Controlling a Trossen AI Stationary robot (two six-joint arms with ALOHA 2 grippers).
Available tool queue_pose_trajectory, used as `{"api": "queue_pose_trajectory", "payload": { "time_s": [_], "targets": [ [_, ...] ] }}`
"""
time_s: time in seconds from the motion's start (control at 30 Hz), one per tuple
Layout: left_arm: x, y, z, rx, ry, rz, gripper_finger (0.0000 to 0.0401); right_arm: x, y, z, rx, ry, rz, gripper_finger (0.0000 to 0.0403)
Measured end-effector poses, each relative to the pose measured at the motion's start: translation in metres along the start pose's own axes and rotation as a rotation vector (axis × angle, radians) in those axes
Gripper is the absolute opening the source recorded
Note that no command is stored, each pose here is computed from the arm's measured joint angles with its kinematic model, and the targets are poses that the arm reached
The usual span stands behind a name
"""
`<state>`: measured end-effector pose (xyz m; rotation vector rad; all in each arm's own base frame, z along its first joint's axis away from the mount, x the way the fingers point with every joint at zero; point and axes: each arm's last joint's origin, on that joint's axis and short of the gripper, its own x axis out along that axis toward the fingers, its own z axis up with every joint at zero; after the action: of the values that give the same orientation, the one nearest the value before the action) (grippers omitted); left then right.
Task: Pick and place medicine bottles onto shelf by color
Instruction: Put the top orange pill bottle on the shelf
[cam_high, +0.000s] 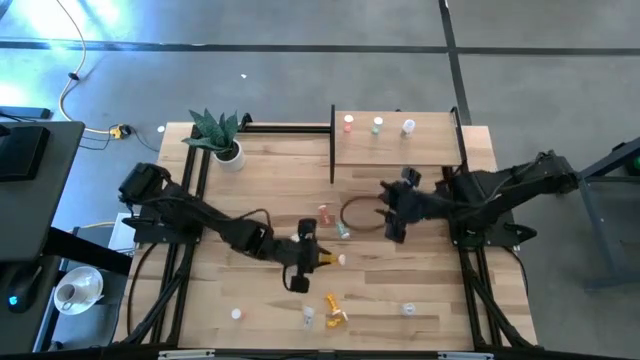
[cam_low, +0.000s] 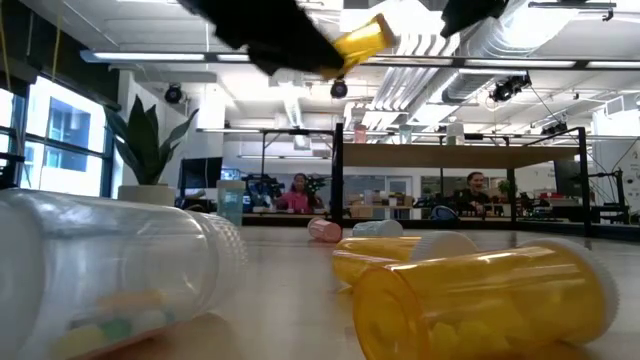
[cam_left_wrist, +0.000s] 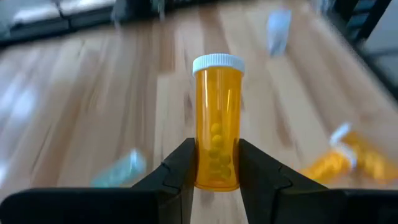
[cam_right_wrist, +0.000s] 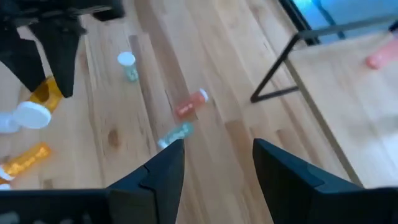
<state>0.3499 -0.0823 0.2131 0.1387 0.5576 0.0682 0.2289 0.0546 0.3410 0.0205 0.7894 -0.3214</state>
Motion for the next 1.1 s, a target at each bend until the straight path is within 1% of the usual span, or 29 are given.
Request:
{"api": "queue_pose_trajectory", "payload": {
  "time_s": [0.1, 0.27, 0.4, 0.57, 0.7, 0.87, 0.97, 1.1],
  "targets": [
    [0.004, 0.012, 0.006, -0.023, -0.054, -0.05, 0.0085, 0.007, 0.012, -0.016, -0.041, 0.004, 0.012, 0.0181],
    [0.009, 0.033, 0.014, -0.063, -0.134, -0.101, 0.0085, 0.024, 0.027, -0.042, -0.025, 0.014, 0.036, 0.0181],
    [0.011, 0.045, 0.018, -0.082, -0.183, -0.125, 0.0085, 0.032, 0.038, -0.055, -0.037, -0.018, 0.078, 0.0181],
    [0.012, 0.059, 0.022, -0.099, -0.26, -0.206, 0.0085, 0.036, 0.05, -0.067, -0.045, -0.067, 0.136, 0.0181],
    [0.012, 0.068, 0.011, -0.14, -0.36, -0.266, 0.0085, 0.037, 0.06, -0.076, -0.054, -0.107, 0.166, 0.0181],
    [0.01, 0.076, -0.009, -0.151, -0.448, -0.243, 0.0085, 0.036, 0.068, -0.08, -0.072, -0.2, 0.167, 0.0181],
    [0.009, 0.077, -0.015, -0.149, -0.473, -0.229, 0.0089, 0.036, 0.072, -0.077, -0.083, -0.282, 0.184, 0.0181],
    [0.009, 0.078, -0.019, -0.151, -0.464, -0.222, 0.0092, 0.038, 0.072, -0.068, -0.083, -0.382, 0.197, 0.0181]
  ]
}}
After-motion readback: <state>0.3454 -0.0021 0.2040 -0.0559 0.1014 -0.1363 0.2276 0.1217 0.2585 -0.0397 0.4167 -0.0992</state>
